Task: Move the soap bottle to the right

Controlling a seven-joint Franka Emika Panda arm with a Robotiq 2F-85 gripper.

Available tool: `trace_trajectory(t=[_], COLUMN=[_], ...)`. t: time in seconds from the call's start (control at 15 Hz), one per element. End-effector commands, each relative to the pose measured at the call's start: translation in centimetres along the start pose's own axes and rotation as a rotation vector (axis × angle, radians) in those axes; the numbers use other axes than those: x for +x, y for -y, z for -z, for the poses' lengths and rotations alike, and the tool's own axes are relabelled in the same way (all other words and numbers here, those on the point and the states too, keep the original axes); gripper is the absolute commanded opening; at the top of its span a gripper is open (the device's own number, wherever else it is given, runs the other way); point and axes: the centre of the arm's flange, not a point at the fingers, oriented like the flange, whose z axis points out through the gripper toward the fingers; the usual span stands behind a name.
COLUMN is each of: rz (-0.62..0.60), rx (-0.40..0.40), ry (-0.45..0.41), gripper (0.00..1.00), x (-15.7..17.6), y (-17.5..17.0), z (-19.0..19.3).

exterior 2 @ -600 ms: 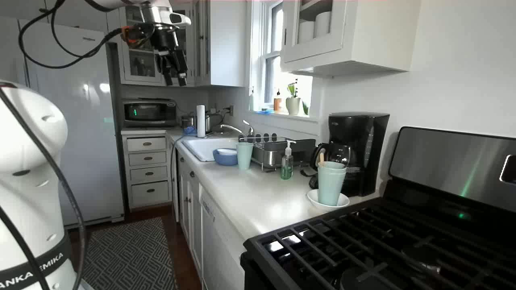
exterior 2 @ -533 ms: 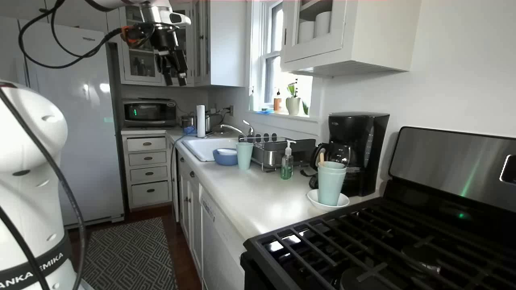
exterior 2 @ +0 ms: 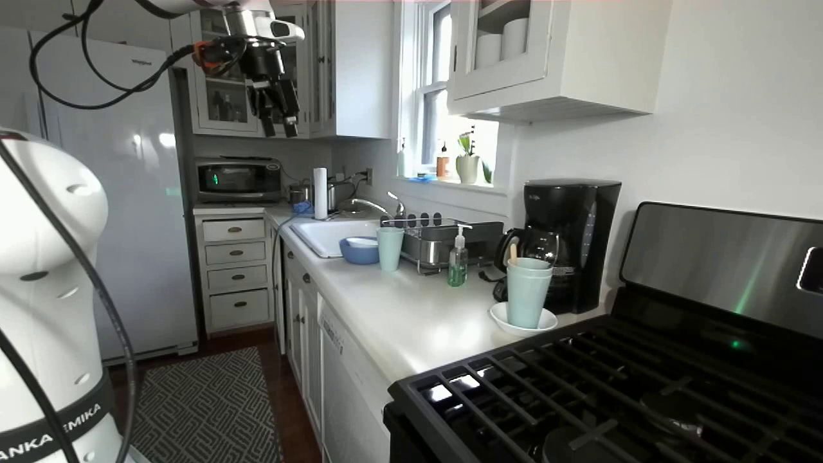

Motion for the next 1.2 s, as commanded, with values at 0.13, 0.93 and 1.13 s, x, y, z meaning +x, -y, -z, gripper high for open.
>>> trace_trajectory(t=[0.13,0.93,1.13], rz=[0.000,-0.198,-0.242], rx=[0.000,-0.138,-0.167], ry=[0.000,-0.048,-0.054], gripper=[1.00,1.00,1.00], x=[0.0,11.8,15.4], y=[0.0,-0.1,-2.2], z=[0.0,-5.7,-7.3])
